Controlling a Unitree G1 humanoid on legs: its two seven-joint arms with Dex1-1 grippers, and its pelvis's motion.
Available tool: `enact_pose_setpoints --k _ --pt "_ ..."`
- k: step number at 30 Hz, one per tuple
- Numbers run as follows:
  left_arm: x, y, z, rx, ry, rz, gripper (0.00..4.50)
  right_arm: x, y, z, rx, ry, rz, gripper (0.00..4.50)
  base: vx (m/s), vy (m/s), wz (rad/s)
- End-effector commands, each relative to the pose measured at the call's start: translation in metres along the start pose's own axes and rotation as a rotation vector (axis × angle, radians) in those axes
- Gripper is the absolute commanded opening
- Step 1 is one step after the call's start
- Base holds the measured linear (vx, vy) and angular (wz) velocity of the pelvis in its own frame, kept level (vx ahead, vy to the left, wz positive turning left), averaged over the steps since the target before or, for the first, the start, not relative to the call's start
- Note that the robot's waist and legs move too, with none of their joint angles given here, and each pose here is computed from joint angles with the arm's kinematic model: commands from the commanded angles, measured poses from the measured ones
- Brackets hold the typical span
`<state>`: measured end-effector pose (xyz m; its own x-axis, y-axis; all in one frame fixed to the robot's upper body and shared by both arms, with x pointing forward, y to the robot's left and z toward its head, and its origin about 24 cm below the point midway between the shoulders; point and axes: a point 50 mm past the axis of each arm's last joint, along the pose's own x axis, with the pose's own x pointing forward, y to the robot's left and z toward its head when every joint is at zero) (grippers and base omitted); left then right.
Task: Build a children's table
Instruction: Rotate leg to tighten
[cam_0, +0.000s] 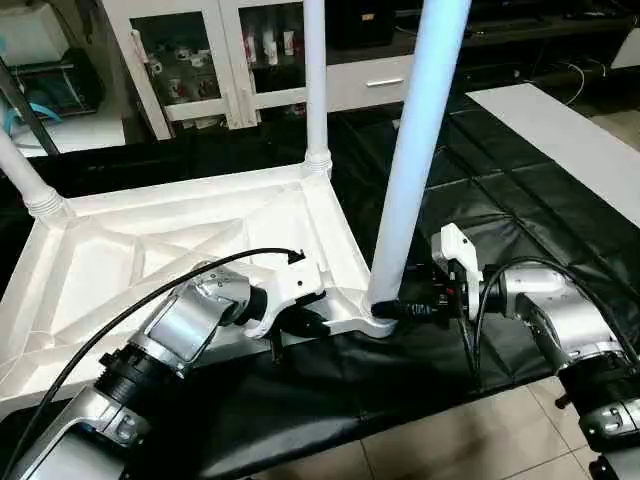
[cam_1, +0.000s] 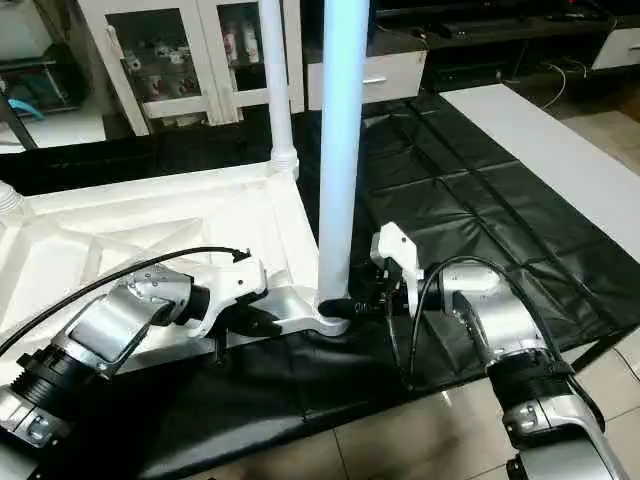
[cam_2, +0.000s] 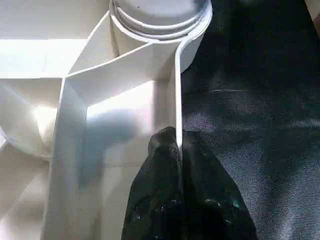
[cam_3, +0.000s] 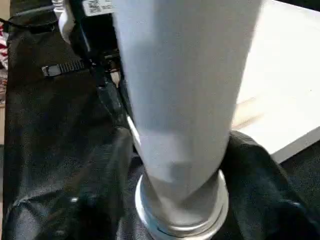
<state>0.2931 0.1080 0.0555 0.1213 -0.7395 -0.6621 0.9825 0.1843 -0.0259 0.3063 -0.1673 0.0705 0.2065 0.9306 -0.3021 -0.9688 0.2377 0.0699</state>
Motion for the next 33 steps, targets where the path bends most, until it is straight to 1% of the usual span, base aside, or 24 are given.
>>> enact_pose_setpoints --k 1,4,7,10,11,12,14,15,16,18,20,23,24,25,26,27,28,29,30,31,32,33 --pt "0.009 -0.011 -0.015 -0.024 0.078 -0.081 0.0 0.002 -0.001 0.003 0.006 -0.011 0.017 2.37 0.0 0.0 0.0" --pt "0.009 -0.011 -0.015 -0.024 0.081 -0.08 0.0 0.002 -0.002 0.002 0.016 -0.008 0.02 2.27 0.0 0.0 0.0" --pt "0.009 -0.011 -0.015 -0.025 0.083 -0.08 0.0 0.003 -0.002 0.002 0.026 -0.008 0.021 2.0 0.0 0.0 0.0" --pt "0.01 -0.011 -0.015 -0.027 0.082 -0.076 0.0 0.003 -0.003 0.0 0.036 -0.016 -0.003 1.92 0.0 0.0 0.0" --pt "0.01 -0.01 -0.015 -0.031 0.079 -0.071 0.0 0.003 -0.004 -0.001 0.043 -0.024 -0.029 1.92 0.0 0.0 0.0" --pt "0.011 -0.008 -0.014 -0.038 0.068 -0.044 0.0 0.004 -0.01 -0.004 0.056 -0.038 -0.119 1.89 0.0 0.0 0.0" --pt "0.014 -0.002 -0.012 -0.049 0.044 0.023 0.0 0.005 -0.014 -0.008 0.076 -0.047 -0.201 1.89 0.0 0.0 0.0" --pt "0.014 -0.002 -0.012 -0.049 0.044 0.023 0.0 0.005 -0.014 -0.008 0.076 -0.047 -0.201 1.88 0.0 0.0 0.0" --pt "0.016 0.005 -0.008 -0.064 0.019 0.102 0.0 0.008 -0.017 -0.013 0.093 -0.051 -0.275 1.88 0.0 0.0 0.0" --pt "0.018 0.016 -0.005 -0.088 0.003 0.202 0.0 0.013 -0.018 -0.019 0.128 -0.068 -0.364 1.87 0.0 0.0 0.0" --pt "0.021 0.027 0.001 -0.122 -0.022 0.318 0.0 0.021 -0.02 -0.026 0.166 -0.085 -0.507 1.86 0.0 0.0 0.0" --pt "0.023 0.033 0.006 -0.144 -0.041 0.382 0.0 0.027 -0.023 -0.03 0.191 -0.084 -0.616 1.86 0.0 0.0 0.0" --pt "0.024 0.037 0.009 -0.16 -0.052 0.423 0.0 0.03 -0.026 -0.033 0.196 -0.069 -0.708 1.86 0.0 0.0 0.0" --pt "0.024 0.038 0.009 -0.163 -0.055 0.431 0.0 0.031 -0.026 -0.033 0.197 -0.065 -0.728 1.86 0.0 0.0 0.0" --pt "0.025 0.042 0.012 -0.177 -0.067 0.478 0.0 0.033 -0.029 -0.035 0.2 -0.051 -0.82 1.86 0.0 0.0 0.0" --pt "0.027 0.05 0.019 -0.194 -0.09 0.577 0.0 0.039 -0.035 -0.037 0.29 -0.091 -1.07 1.86 0.0 0.0 0.0" --pt "0.028 0.055 0.022 -0.201 -0.106 0.632 0.0 0.043 -0.037 -0.039 0.395 -0.134 -1.211 1.86 0.0 0.0 0.0" --pt "0.028 0.055 0.022 -0.201 -0.106 0.632 0.0 0.043 -0.037 -0.039 0.395 -0.134 -1.211 1.86 0.0 0.0 0.0" --pt "0.031 0.058 0.027 -0.202 -0.12 0.672 0.0 0.052 -0.037 -0.034 0.454 -0.183 -1.346 1.86 0.0 0.0 0.0" --pt "0.031 0.058 0.027 -0.202 -0.12 0.672 0.0 0.052 -0.037 -0.034 0.454 -0.183 -1.346 1.85 0.0 0.0 0.0" --pt "0.033 0.059 0.028 -0.19 -0.117 0.679 0.0 0.06 -0.035 -0.025 0.426 -0.216 -1.398 1.85 0.0 0.0 0.0" --pt "0.034 0.059 0.029 -0.185 -0.116 0.68 0.0 0.064 -0.035 -0.022 0.414 -0.225 -1.411 1.85 0.0 0.0 0.0"
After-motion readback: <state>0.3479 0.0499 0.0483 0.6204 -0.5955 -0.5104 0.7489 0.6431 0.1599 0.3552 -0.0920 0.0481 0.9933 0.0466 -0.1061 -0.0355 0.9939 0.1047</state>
